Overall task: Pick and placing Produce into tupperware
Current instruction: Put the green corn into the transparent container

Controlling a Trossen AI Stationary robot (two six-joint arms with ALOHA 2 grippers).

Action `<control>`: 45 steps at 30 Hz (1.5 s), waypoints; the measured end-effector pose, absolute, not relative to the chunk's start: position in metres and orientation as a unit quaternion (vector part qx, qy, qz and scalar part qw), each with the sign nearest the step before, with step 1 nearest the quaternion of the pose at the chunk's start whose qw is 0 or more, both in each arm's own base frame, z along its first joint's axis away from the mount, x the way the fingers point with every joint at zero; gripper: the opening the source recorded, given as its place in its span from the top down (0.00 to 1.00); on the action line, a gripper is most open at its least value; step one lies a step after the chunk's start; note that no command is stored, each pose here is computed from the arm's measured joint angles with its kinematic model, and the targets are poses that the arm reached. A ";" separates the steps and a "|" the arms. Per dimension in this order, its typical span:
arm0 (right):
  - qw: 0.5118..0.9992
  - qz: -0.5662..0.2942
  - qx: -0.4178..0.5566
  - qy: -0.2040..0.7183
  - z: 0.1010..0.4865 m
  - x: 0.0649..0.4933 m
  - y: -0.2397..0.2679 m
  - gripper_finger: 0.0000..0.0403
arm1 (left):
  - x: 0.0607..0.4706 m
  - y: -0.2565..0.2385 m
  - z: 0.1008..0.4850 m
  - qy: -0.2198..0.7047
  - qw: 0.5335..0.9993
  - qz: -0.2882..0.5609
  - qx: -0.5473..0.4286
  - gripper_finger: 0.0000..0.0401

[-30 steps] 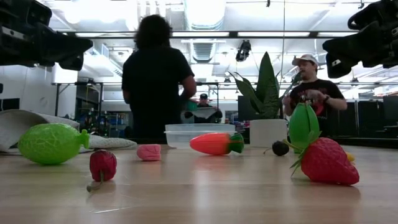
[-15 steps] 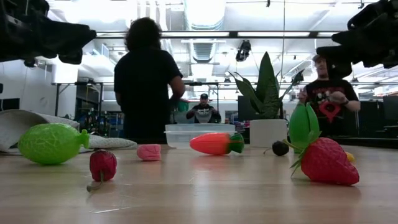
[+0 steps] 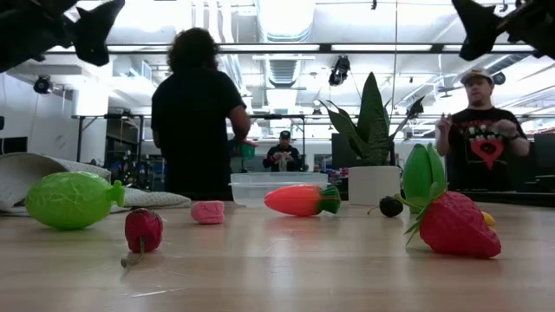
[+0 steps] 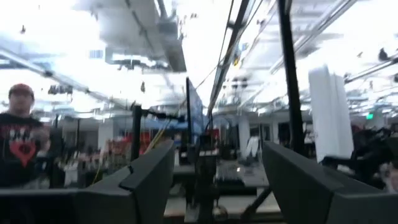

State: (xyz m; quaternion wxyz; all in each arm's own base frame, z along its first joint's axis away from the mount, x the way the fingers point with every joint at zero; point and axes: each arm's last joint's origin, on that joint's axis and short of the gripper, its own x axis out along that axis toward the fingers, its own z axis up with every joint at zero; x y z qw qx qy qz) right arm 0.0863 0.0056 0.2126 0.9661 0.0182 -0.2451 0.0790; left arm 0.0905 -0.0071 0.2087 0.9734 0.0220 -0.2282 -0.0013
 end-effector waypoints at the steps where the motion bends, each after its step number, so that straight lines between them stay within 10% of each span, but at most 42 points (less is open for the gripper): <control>1: 0.965 0.081 0.014 -0.249 0.213 0.086 0.006 0.25 | 0.090 -0.007 0.210 -0.234 0.972 -0.002 0.023 0.43; 26: 0.983 0.012 -0.010 0.183 0.302 0.135 0.003 0.31 | 0.114 -0.010 0.218 -0.151 0.987 -0.004 0.055 0.42; 45: 0.940 -0.002 -0.009 0.340 0.272 0.167 0.003 0.31 | 0.115 -0.010 0.217 -0.145 0.988 -0.001 0.055 0.42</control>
